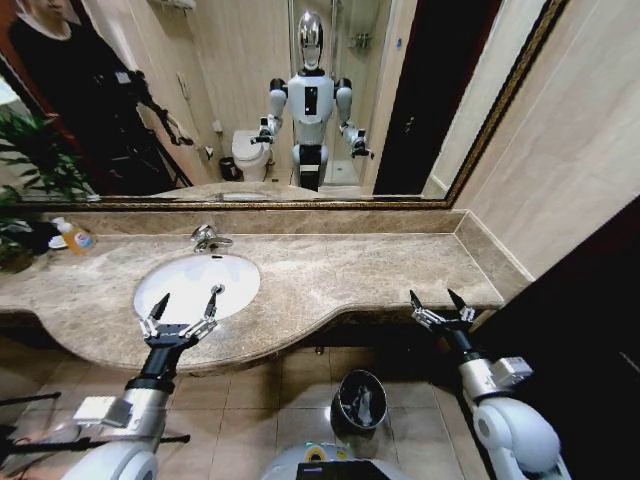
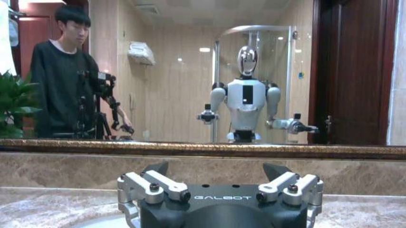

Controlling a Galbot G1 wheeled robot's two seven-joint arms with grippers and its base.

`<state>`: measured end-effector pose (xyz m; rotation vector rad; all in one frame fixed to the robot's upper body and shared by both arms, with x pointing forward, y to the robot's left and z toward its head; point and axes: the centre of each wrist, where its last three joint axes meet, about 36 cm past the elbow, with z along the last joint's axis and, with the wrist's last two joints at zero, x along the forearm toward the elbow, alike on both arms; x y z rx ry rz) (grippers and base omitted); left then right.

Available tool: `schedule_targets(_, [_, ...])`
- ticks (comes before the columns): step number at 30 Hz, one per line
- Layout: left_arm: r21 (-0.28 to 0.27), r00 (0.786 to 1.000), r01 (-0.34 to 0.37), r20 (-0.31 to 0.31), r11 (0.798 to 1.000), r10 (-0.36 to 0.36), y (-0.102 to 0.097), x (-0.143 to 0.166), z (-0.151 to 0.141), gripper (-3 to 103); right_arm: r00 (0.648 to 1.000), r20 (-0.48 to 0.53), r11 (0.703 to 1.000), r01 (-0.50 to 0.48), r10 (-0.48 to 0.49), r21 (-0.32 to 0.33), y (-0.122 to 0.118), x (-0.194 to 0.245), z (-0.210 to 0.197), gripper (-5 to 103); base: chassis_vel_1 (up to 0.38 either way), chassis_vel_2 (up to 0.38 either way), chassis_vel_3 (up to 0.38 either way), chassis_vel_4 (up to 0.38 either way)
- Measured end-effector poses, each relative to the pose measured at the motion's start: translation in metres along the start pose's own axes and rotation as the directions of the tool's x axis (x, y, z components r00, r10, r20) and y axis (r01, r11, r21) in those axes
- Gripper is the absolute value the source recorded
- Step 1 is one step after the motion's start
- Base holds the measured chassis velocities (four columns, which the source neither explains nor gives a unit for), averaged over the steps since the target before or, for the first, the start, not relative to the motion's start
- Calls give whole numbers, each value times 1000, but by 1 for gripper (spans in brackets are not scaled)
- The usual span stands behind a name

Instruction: Pick up the trash from the sink and place it in the trash bin.

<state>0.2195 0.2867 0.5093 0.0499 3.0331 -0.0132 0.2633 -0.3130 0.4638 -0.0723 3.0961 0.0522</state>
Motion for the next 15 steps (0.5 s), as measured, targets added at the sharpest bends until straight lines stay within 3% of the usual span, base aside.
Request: schedule_targets(15, [0,1000,0,0,1000,0,0,0,0,100,1000,0,1000,0,0,0,0,0,0,100,0,0,0,0])
